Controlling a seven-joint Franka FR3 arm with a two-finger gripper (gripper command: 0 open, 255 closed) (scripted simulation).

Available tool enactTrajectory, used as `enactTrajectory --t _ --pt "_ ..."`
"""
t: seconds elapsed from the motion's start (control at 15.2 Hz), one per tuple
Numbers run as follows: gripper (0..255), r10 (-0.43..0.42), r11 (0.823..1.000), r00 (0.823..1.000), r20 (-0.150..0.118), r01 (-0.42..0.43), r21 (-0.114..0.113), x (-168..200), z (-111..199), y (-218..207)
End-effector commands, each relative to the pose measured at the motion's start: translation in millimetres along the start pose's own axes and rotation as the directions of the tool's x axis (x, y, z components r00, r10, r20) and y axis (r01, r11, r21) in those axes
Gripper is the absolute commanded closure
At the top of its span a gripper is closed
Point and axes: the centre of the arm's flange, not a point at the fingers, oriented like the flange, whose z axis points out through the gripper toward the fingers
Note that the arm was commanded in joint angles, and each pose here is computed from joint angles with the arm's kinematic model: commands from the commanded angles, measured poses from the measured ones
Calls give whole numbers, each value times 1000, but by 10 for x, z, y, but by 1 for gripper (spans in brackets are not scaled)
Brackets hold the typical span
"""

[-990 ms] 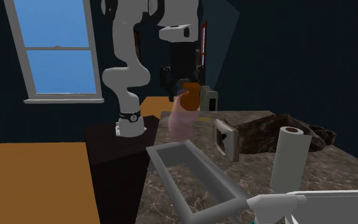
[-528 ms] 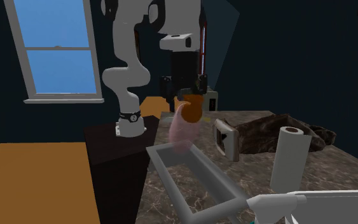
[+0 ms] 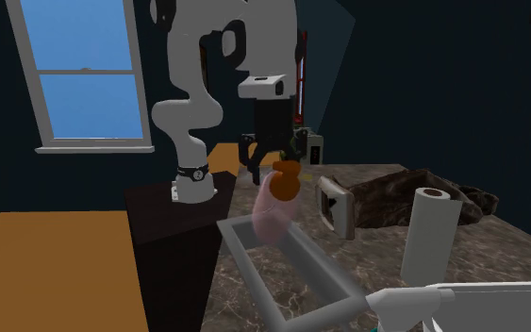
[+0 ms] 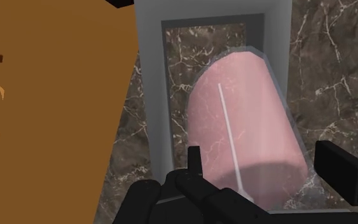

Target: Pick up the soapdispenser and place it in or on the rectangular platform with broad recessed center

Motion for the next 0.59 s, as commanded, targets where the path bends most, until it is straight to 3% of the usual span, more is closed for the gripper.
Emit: enactTrajectory --t 0.0,0.53 --pt "255 0 1000 1000 6 0 0 -5 127 12" --pt "255 0 1000 1000 6 0 0 -5 180 13"
